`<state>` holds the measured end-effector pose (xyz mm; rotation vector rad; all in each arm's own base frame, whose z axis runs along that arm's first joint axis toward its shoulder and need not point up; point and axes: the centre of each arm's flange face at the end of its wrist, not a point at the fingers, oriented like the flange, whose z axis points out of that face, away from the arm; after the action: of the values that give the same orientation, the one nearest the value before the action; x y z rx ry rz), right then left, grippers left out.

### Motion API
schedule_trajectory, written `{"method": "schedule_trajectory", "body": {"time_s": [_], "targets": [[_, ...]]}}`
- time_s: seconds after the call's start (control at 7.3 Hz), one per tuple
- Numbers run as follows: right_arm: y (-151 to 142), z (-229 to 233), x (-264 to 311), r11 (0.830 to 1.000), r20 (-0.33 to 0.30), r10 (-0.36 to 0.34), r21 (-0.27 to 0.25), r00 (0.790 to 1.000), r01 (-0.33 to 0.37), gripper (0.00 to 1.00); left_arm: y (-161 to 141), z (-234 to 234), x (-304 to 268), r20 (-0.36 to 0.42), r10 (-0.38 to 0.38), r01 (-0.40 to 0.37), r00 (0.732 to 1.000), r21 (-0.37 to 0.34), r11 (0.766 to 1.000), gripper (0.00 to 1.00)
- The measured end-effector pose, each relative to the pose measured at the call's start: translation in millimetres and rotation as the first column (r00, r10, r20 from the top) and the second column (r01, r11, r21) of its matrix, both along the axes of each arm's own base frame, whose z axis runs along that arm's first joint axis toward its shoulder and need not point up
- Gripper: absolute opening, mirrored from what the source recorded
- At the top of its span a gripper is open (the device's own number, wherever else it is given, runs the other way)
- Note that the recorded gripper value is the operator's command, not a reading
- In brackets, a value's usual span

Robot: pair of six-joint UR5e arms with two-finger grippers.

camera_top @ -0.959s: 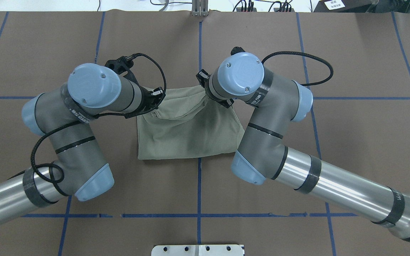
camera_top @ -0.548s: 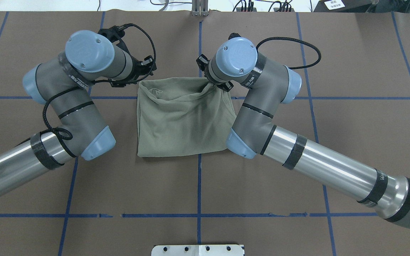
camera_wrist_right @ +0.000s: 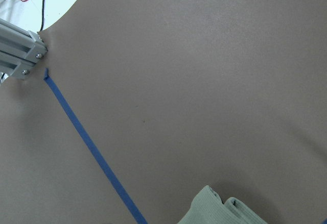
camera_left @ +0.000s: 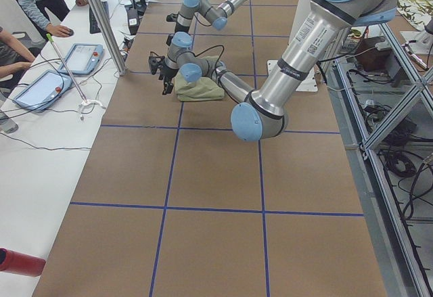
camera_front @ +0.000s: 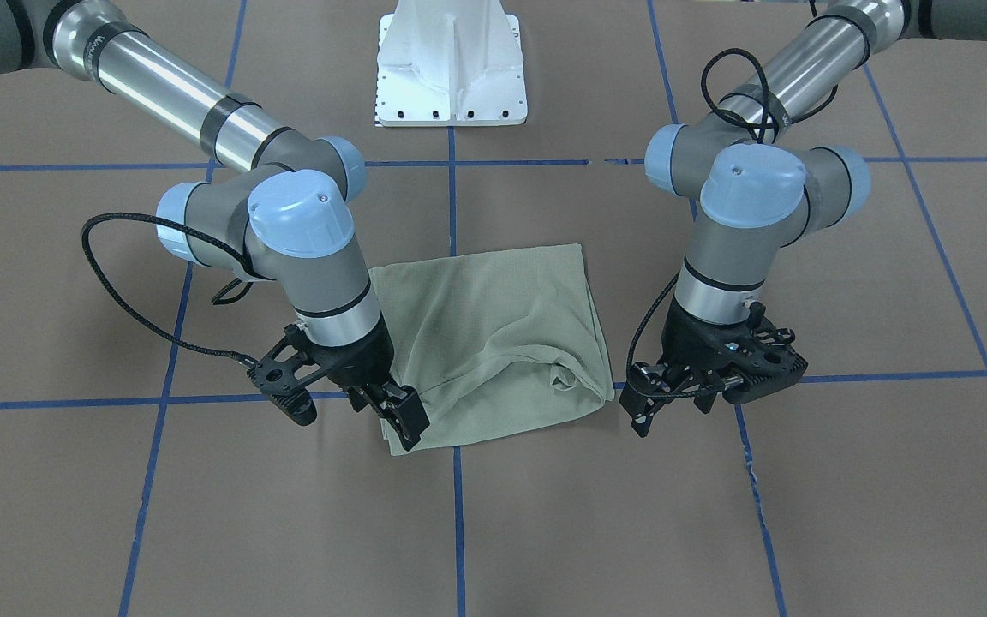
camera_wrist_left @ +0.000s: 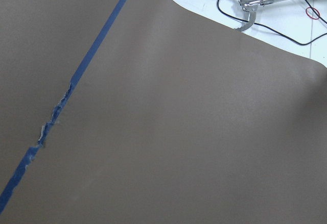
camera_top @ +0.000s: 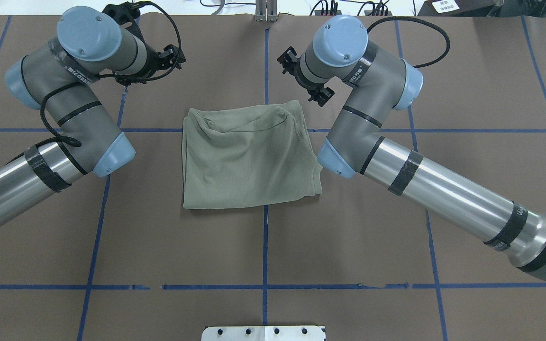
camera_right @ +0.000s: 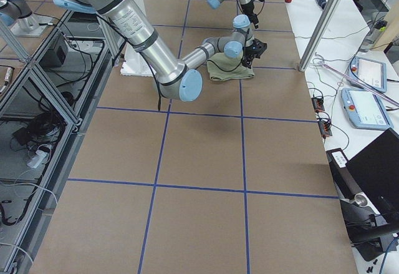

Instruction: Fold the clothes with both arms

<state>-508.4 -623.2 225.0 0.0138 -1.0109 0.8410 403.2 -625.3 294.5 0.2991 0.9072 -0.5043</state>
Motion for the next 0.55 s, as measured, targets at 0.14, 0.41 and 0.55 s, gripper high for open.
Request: {"method": "schedule_trajectory", "body": {"time_s": [0.14,0.41,0.55], "targets": [[-13.4,2.0,22.3,0.999,-0.011,-0.037,0.015,0.999,0.037,1.00,-4.5,3.9,-15.4,0.004,0.045,-0.046,0.999,0.018,0.999,1.00],[-41.6,29.7,105.1,0.981,-0.109,-0.169,0.079,0.979,0.178,1.00,0.8,27.0,-83.1,0.037,0.149,-0.152,0.988,0.089,0.984,1.00],[-51.5,57.8,158.9,0.958,-0.187,-0.236,0.119,0.953,0.261,1.00,9.7,44.3,-125.1,0.073,0.192,-0.201,0.979,0.129,0.971,1.00]]}}
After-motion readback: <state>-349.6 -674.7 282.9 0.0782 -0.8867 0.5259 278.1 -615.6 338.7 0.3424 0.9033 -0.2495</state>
